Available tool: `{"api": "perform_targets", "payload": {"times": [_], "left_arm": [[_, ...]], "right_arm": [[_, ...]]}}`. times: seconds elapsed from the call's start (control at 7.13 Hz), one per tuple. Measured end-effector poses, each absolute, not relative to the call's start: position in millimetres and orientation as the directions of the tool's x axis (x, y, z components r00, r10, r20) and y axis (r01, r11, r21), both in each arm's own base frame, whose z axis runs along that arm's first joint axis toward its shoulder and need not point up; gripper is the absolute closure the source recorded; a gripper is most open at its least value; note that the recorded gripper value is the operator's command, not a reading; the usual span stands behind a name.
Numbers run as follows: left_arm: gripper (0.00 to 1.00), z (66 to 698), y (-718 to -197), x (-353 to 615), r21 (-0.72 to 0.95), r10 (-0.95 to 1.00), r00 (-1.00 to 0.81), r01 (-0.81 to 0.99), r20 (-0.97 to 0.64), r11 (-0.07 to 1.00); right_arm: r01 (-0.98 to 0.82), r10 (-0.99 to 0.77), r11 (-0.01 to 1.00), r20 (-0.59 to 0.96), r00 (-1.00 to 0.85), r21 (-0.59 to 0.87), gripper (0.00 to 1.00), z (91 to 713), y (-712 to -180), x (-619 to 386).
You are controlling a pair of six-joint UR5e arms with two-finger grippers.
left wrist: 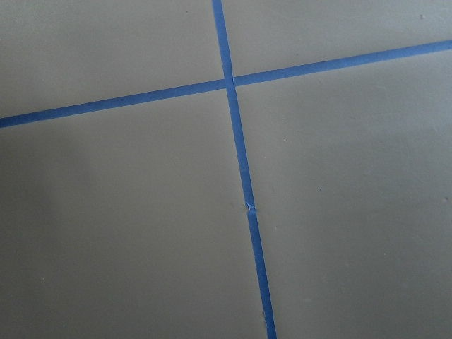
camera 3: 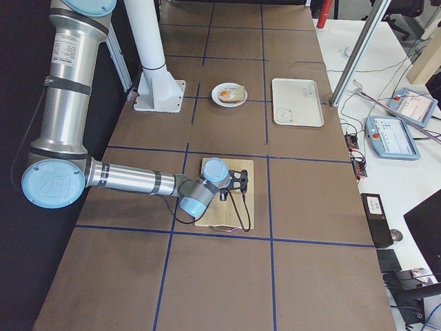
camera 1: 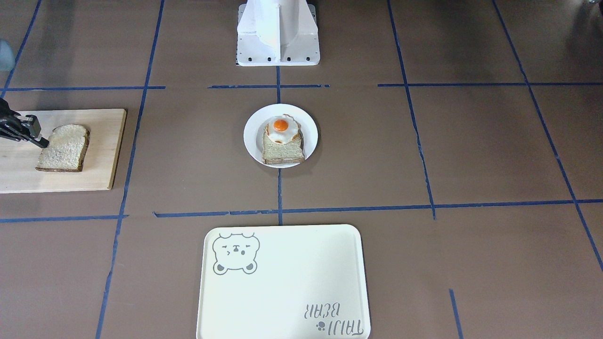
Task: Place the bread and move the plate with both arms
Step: 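Lower the right gripper onto the bread slice on the bamboo board and grasp it, then lift the bread with the right gripper and carry it over the white plate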
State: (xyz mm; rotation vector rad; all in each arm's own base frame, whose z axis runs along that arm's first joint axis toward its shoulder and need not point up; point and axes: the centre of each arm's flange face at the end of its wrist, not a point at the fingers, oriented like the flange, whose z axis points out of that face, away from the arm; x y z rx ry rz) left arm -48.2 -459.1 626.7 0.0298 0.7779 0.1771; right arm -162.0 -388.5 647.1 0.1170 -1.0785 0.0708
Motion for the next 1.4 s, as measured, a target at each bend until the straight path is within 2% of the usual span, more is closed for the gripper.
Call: {"api": "perform_targets", "payload": {"times": [0.7,1.4], "left_arm": [[0.00,625.8,-459.8,-48.2,0.094,0.171,0.698,-0.148,-0.695,0.985],[0.00,624.0,-461.6,-48.1,0.098,0.174,0.698,-0.148,-0.695,0.984]], "right_arm": [[-0.093,-0.030,0.993,0.925,0.380,0.070,1.00,586.4,-398.3,-145.0],[-0.076,-0.047,0.994,0.941,0.336,0.076,1.00,400.4,-460.1,-179.6]]}}
